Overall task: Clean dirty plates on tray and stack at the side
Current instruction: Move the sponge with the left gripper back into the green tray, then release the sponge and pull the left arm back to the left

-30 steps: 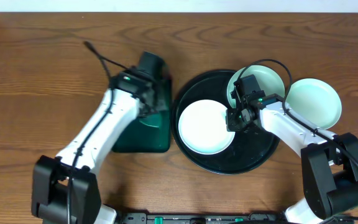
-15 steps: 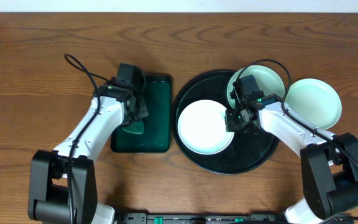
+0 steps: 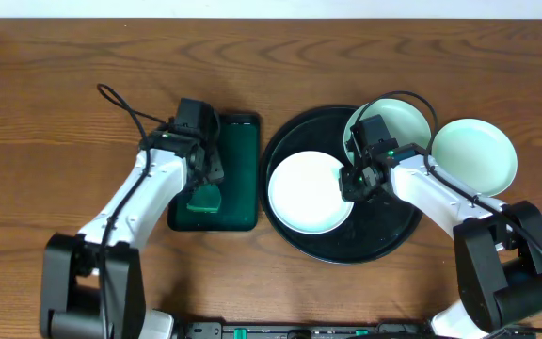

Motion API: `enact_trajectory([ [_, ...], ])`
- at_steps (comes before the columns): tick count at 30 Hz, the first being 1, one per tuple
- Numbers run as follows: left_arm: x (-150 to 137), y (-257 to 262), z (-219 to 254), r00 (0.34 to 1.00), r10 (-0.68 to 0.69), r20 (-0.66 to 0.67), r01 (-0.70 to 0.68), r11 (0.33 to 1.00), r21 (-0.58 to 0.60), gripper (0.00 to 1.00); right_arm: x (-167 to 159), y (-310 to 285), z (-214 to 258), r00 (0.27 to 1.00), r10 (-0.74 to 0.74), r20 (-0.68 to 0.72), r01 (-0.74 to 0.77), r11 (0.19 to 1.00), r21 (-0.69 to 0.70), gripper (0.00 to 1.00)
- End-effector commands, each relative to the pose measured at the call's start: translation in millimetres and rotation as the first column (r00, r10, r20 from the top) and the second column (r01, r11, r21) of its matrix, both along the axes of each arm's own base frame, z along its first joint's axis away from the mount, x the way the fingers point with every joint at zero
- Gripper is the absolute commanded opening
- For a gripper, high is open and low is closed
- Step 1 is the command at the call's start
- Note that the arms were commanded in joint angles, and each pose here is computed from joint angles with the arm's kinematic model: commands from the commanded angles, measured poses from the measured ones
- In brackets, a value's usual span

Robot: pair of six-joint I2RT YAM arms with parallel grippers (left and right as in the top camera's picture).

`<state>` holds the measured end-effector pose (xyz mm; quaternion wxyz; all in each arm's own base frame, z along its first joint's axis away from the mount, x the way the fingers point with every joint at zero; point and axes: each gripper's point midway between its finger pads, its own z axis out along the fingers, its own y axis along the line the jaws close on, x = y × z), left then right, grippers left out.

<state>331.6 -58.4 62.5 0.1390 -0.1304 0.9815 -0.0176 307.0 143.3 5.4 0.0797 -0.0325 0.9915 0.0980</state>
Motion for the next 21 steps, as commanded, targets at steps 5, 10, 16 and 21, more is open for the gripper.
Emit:
enact_trajectory([
  [5, 28, 16, 94, 0.955, 0.055, 0.29, -0.055, 0.998, -0.008, 0.66, -4, 4, -2, 1.0, 0.017, -0.006, -0.017, 1.0, 0.004, 0.01],
  [10, 20, 60, 116, 0.927, 0.153, 0.344, -0.18, 0.982, 0.049, 0.69, -4, 4, -2, 1.0, 0.018, -0.007, -0.018, 1.0, 0.004, 0.01],
  [16, -1, 107, 112, 0.913, 0.289, 0.289, -0.318, 0.946, 0.059, 0.79, -4, 4, -2, 1.0, 0.018, -0.006, -0.018, 1.0, 0.004, 0.01],
  [21, -8, 122, 108, 0.905, 0.332, 0.267, -0.36, 0.93, 0.066, 0.8, -4, 4, -2, 1.0, 0.018, -0.006, -0.018, 1.0, 0.004, 0.07],
])
